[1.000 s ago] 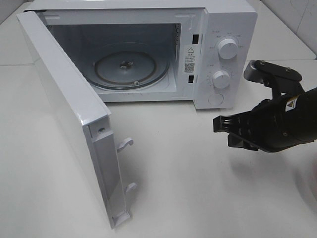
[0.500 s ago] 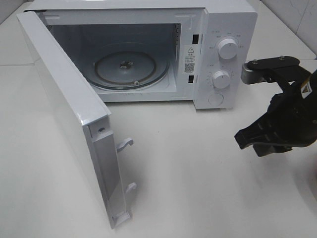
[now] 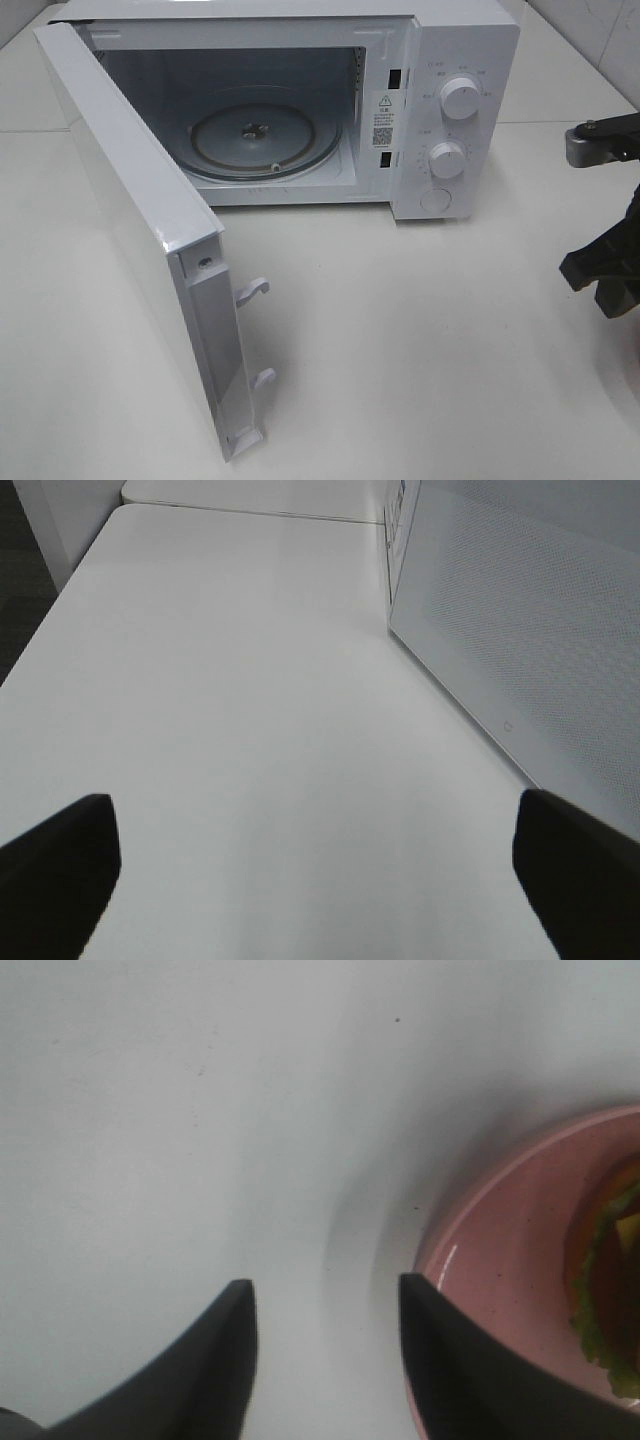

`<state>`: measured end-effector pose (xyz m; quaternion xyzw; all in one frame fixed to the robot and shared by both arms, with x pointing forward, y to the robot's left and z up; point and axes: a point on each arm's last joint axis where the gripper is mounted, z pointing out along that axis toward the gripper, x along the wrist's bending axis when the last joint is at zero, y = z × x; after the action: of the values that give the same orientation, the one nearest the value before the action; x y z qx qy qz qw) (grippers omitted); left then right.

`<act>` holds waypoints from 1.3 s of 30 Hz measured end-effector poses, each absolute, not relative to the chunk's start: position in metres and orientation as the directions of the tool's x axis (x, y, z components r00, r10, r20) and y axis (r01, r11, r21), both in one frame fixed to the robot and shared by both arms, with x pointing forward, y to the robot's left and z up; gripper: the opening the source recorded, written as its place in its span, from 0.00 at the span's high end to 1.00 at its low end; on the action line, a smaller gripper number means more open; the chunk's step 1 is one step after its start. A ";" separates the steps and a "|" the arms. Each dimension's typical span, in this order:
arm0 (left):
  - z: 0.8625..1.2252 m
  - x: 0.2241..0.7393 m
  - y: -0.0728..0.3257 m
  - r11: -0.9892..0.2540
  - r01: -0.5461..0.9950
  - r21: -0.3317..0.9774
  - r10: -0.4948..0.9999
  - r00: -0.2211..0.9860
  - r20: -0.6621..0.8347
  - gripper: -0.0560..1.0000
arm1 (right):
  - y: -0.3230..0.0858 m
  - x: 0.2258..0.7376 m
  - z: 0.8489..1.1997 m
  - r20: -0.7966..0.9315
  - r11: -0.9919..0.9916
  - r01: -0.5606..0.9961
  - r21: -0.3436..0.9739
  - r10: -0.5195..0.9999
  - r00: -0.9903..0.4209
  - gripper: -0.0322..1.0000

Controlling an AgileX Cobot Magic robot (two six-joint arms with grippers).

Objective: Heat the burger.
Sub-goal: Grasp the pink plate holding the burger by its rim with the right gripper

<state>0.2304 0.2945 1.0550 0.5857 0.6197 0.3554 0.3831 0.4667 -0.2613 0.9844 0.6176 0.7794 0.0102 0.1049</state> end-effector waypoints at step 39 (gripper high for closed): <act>1.055 0.230 0.294 0.061 0.454 0.889 0.998 -0.020 -0.059 0.01 | -0.303 0.461 0.933 -0.154 0.105 0.993 0.049 0.983 -0.097 0.10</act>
<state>0.2304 0.2945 1.0550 0.5857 0.6197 0.3554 0.3831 0.4610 -0.3028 0.9329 0.6681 0.7397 -0.0337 0.0738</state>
